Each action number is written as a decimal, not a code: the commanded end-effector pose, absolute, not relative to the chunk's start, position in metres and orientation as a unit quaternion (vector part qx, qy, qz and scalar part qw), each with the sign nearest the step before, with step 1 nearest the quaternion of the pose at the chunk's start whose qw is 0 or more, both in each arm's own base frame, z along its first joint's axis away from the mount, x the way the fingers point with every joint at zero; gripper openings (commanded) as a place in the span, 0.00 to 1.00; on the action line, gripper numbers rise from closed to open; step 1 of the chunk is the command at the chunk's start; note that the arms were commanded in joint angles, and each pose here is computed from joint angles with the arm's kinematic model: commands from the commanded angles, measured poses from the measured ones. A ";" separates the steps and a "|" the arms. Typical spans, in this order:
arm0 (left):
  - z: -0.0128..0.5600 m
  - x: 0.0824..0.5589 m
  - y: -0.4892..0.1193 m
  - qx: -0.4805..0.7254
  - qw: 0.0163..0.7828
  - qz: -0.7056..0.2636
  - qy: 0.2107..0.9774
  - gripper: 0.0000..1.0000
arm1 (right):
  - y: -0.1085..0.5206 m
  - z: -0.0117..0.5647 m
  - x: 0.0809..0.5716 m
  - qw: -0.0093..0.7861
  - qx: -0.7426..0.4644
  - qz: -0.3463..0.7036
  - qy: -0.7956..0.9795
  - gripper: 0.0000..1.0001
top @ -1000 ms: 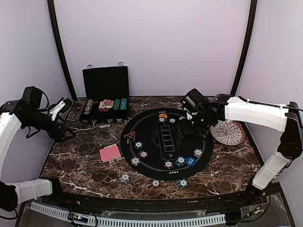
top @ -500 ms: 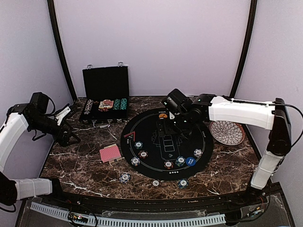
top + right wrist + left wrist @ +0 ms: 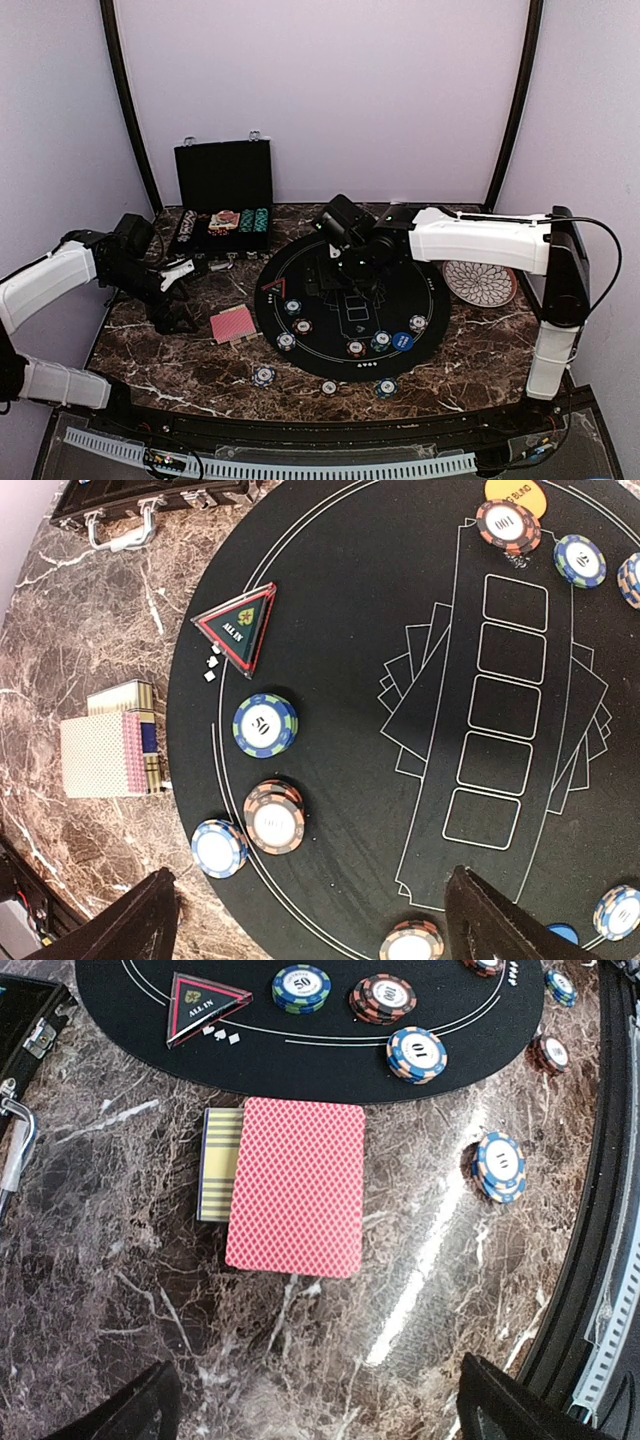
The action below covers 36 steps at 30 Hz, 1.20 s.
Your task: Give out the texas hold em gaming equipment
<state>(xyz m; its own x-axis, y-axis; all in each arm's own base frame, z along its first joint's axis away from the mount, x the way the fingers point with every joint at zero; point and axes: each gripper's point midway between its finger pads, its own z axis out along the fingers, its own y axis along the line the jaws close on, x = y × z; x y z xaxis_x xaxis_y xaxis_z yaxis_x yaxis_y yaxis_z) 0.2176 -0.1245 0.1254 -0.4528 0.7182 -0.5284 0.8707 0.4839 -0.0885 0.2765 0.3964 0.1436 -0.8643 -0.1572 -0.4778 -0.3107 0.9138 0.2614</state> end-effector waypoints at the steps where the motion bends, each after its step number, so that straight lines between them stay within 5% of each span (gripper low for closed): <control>1: 0.114 0.232 -0.132 0.482 0.205 -0.149 0.839 0.99 | 0.411 0.156 0.279 0.239 -0.121 0.195 0.943 0.95; 36: 0.060 0.248 -0.169 0.527 0.150 -0.077 0.833 0.99 | 0.414 0.145 0.272 0.227 -0.122 0.211 0.943 0.98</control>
<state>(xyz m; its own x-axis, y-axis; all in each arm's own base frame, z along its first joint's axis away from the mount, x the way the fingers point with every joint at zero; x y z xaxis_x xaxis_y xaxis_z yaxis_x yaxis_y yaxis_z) 0.2458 -0.1651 0.0613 -0.4011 0.8526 -0.3348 0.9014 0.4324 0.0211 0.2734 0.4120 0.1326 -0.8766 -0.1503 -0.4572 -0.3204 0.8911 0.3214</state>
